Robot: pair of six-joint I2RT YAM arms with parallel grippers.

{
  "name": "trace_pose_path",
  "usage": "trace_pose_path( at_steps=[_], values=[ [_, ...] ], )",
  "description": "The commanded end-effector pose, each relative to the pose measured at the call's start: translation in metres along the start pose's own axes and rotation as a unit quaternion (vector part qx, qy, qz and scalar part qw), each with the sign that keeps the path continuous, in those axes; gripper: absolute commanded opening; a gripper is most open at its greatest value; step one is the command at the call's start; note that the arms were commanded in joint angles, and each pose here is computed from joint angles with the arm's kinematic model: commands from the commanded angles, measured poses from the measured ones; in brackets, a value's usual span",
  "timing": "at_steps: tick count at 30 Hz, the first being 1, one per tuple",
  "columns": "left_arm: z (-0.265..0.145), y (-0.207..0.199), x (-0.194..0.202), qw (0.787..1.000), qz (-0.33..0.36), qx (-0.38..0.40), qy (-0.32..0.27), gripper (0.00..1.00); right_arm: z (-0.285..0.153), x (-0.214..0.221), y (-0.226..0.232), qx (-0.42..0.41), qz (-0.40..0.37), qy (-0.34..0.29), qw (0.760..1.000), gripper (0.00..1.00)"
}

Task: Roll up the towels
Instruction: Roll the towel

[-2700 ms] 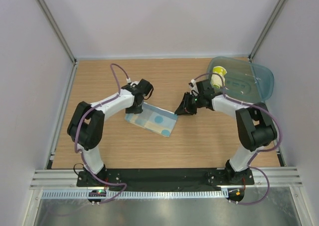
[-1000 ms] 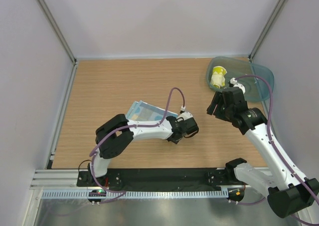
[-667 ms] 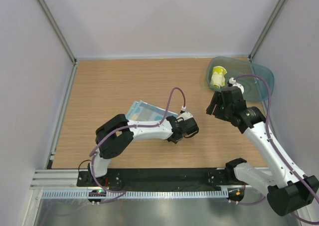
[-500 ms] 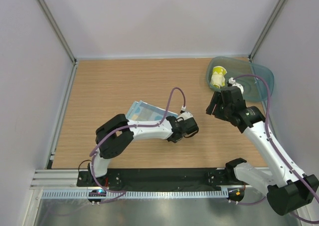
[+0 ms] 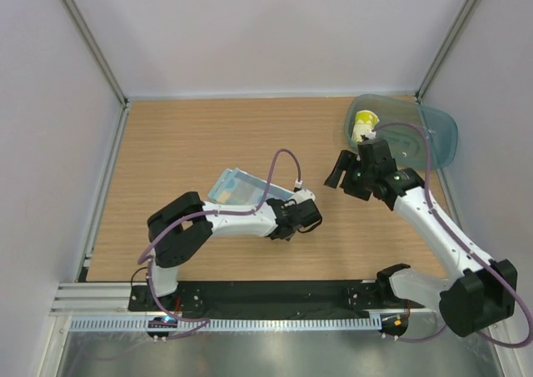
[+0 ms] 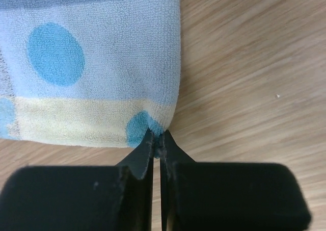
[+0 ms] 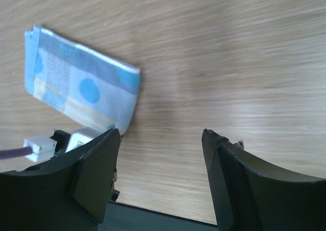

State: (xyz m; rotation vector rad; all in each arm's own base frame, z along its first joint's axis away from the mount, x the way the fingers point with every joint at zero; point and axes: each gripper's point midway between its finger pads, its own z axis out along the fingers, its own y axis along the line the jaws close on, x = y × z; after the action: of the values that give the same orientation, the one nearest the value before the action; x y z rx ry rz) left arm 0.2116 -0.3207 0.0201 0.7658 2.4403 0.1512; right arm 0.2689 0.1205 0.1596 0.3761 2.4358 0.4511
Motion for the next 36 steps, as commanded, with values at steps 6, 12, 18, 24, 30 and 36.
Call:
trace_pose_path(
  at_steps=[6, 12, 18, 24, 30, 36],
  values=[
    [-0.017, 0.008, -0.013, 0.993, -0.087, 0.078, -0.031, 0.0, 0.069, 0.057, 0.055, -0.164, 0.105, 0.149, 0.97, 0.74],
    [-0.026, 0.013, -0.021, 0.989, -0.104, 0.099, -0.042, 0.0, 0.105, 0.074, 0.057, -0.177, 0.12, 0.181, 0.96, 0.76],
    [-0.034, 0.016, -0.029, 0.987, -0.111, 0.103, -0.051, 0.0, 0.121, 0.082, 0.058, -0.172, 0.124, 0.197, 0.957, 0.76],
    [-0.043, 0.02, -0.037, 0.984, -0.124, 0.11, -0.064, 0.0, 0.141, 0.083, 0.068, -0.176, 0.122, 0.198, 0.957, 0.75],
    [-0.049, 0.024, -0.038, 0.982, -0.131, 0.114, -0.069, 0.0, 0.154, 0.084, 0.067, -0.166, 0.122, 0.201, 0.958, 0.6],
    [-0.048, 0.025, -0.032, 0.982, -0.135, 0.115, -0.064, 0.0, 0.16, 0.081, 0.063, -0.144, 0.116, 0.198, 0.963, 0.23]
  ],
)
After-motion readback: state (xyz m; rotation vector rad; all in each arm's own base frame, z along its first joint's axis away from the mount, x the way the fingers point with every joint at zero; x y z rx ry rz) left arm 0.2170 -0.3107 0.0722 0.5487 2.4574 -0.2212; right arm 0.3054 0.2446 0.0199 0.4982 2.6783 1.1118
